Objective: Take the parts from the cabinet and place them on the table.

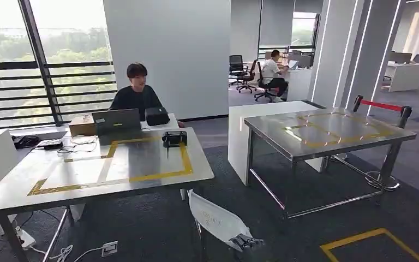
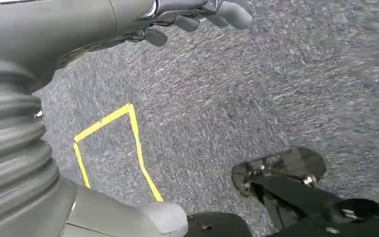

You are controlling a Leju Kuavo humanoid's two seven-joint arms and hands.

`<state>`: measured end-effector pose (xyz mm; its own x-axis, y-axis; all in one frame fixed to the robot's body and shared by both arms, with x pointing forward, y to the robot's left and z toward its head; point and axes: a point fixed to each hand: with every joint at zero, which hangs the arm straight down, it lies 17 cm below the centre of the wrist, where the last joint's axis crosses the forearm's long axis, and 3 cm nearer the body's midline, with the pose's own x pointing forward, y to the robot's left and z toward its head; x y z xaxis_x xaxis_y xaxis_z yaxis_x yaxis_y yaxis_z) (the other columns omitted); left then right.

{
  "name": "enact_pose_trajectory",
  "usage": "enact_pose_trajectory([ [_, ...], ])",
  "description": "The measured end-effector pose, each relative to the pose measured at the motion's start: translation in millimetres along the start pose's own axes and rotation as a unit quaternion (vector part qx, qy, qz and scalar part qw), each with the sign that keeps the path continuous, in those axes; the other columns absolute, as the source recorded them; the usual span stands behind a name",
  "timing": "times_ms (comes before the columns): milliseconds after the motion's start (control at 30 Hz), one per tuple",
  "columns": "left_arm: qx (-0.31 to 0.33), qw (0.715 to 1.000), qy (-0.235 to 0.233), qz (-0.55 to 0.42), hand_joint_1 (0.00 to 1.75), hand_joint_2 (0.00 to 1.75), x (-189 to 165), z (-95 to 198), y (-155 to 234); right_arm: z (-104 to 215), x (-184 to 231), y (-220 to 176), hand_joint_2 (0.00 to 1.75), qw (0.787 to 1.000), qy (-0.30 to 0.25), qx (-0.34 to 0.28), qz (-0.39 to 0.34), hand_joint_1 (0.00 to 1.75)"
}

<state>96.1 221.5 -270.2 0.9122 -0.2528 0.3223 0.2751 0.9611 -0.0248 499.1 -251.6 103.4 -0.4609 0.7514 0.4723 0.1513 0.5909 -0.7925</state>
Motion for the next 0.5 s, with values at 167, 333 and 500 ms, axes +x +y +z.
enact_pose_trajectory([
  [167,-0.004,1.000,-0.015,0.012,0.00,1.75,6.2,0.2,-2.2,-9.6,8.7,0.4,1.75,1.000,-0.013,0.002,0.000,1.75],
  [333,-0.004,1.000,-0.013,0.017,0.00,1.75,5.7,0.2,-5.8,-19.2,16.9,0.9,1.75,1.000,-0.029,0.006,0.007,1.75],
  [500,-0.005,1.000,-0.012,0.027,0.00,1.75,6.7,0.1,-12.8,-20.5,19.8,4.9,1.75,0.999,-0.035,0.014,0.010,1.75],
])
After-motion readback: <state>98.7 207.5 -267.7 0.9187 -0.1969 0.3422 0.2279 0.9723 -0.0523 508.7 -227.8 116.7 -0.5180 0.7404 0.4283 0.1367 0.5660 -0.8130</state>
